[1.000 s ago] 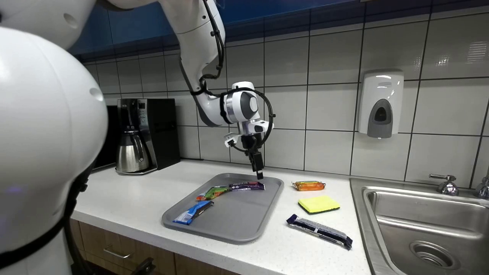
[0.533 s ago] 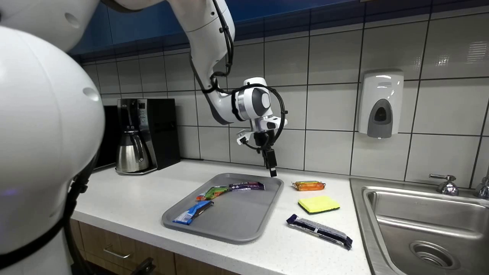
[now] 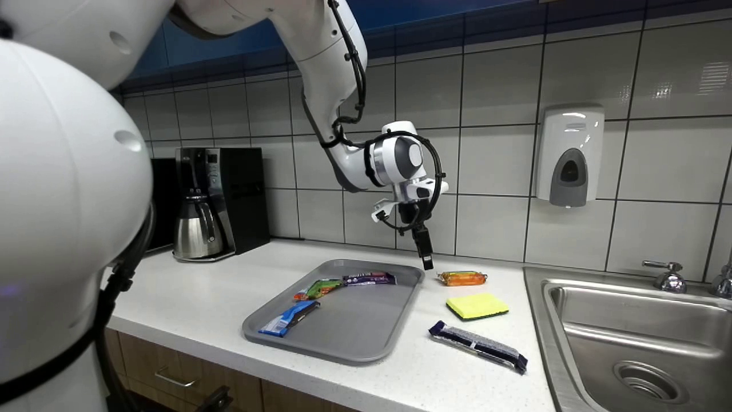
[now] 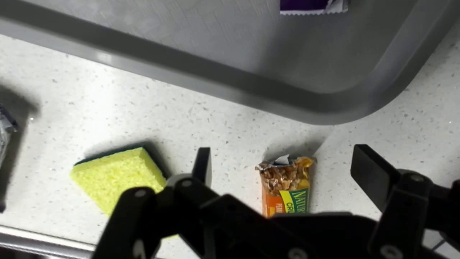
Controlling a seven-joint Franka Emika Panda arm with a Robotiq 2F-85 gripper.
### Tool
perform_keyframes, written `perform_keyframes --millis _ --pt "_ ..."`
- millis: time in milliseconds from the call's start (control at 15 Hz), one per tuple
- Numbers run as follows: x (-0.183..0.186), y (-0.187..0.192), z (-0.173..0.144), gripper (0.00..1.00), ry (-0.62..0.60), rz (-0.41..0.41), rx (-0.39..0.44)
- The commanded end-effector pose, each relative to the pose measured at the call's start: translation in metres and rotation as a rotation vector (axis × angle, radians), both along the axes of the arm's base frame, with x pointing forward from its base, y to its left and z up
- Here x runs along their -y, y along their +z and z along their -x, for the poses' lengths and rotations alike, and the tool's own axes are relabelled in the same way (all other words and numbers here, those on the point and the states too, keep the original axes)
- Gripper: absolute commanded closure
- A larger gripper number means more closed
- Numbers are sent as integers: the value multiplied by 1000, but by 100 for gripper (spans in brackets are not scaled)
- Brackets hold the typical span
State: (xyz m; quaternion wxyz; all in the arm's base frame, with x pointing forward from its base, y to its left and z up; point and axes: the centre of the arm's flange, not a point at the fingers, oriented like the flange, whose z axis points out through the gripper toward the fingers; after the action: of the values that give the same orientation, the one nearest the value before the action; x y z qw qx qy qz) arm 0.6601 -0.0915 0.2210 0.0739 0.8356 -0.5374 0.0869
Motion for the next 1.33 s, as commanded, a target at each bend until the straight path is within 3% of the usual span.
perform_keyframes --millis 0,533,1267 --pt "17 0 -21 0 -63 16 -11" --pt "47 -6 -46 0 -68 -21 -86" --pt "91 -25 -74 0 74 -26 -98"
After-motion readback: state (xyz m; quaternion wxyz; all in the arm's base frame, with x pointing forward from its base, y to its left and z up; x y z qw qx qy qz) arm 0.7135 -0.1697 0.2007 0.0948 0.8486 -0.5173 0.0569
